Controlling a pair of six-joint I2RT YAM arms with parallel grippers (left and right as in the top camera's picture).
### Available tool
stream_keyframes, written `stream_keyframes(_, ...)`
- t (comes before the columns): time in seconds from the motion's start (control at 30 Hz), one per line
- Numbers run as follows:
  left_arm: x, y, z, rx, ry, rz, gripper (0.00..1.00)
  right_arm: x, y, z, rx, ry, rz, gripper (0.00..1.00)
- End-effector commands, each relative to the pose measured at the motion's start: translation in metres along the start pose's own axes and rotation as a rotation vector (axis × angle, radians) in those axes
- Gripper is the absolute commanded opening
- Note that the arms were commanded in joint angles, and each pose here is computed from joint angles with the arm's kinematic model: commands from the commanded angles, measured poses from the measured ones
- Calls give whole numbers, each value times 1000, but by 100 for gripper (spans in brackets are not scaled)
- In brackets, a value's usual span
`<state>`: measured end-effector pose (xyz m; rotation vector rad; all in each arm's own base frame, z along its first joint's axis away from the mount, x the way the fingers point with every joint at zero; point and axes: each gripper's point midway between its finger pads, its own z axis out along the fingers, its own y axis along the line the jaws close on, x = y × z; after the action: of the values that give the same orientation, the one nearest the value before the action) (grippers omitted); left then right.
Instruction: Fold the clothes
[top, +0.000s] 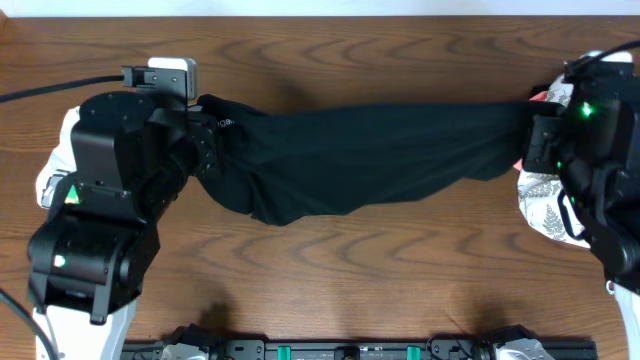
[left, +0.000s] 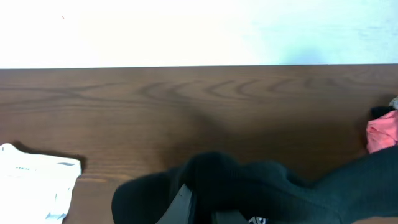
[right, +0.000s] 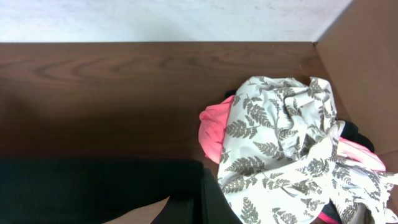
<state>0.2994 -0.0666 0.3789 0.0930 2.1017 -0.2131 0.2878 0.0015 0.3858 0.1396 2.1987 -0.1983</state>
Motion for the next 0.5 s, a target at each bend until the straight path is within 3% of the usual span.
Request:
stream_keyframes(0.0,-25,-4,-37,26,-107,-34,6,-10,-13,-20,18,-63,29,1)
stream_keyframes(0.23,-31,-5,-60,38,-165,-73,6,-13,-14,-29,6,-81,36,1)
stream_keyframes(0.37,-27,-4,-30,25,-96,-70,6,-9,-1,6,18,6,1,1)
stream_keyframes(0.47,-18,-1,22,4,11,-66,6,1,20,59,16,134,-46,1)
